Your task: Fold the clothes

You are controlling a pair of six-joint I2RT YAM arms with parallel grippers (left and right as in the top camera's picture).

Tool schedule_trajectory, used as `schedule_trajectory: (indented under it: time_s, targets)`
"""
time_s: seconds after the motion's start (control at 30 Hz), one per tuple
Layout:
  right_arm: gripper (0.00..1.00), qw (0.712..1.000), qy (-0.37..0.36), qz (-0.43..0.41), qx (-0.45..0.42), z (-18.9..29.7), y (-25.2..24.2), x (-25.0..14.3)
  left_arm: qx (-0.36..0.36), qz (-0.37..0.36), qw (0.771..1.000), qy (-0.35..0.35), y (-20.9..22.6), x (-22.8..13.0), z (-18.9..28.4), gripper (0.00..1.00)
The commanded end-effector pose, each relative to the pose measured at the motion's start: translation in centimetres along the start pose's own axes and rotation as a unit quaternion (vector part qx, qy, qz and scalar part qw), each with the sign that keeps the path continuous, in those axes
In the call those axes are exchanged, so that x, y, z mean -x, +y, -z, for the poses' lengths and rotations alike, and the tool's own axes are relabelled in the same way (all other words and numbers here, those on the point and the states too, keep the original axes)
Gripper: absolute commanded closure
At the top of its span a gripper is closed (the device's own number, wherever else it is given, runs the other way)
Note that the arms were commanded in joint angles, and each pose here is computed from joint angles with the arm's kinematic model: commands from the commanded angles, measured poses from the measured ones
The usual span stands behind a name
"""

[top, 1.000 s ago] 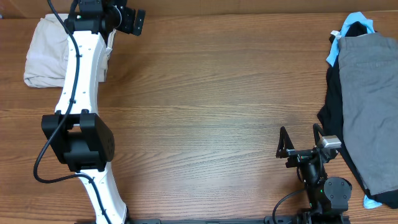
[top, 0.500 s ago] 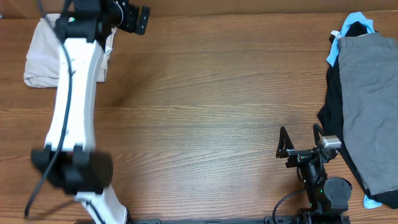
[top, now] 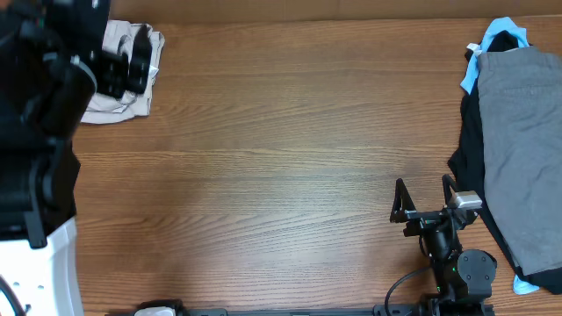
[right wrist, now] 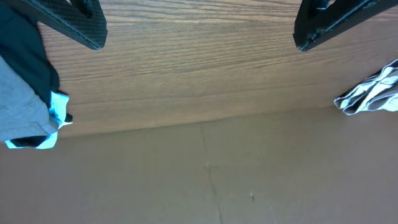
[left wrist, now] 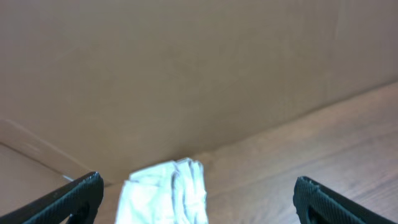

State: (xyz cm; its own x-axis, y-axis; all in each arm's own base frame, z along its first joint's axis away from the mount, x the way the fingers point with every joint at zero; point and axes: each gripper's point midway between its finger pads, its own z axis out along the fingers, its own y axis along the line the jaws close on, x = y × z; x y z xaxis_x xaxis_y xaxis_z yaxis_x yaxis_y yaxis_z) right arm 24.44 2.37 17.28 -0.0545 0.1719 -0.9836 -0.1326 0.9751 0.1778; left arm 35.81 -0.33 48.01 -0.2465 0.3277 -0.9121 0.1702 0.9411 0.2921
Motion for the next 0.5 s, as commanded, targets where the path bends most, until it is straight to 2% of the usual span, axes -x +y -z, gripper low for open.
schedule_trajectory:
  time_s: [0.0, 0.2, 0.3, 0.47]
  targets:
    - [0.0, 1.0, -0.004, 0.001, 0.001, 0.0, 0.0, 0.0, -0.065, 0.001, 0.998, -0.007, -2.5, -3.2, -0.7, 0.0]
    - [0.0, 1.0, -0.004, 0.001, 0.001, 0.0, 0.0, 0.0, -0.111, -0.012, 0.988, -0.107, -6.8, -7.8, -1.3, 0.0]
    - [0.0, 1.0, -0.004, 0.001, 0.001, 0.0, 0.1, 0.0, -0.098, 0.01, 0.983, -0.155, -7.9, -10.9, -1.5, 0.0]
    - [0.0, 1.0, -0.004, 0.001, 0.001, 0.0, 0.1, 0.0, -0.073, -0.008, 0.971, -0.226, -10.3, -15.9, 0.3, 0.0]
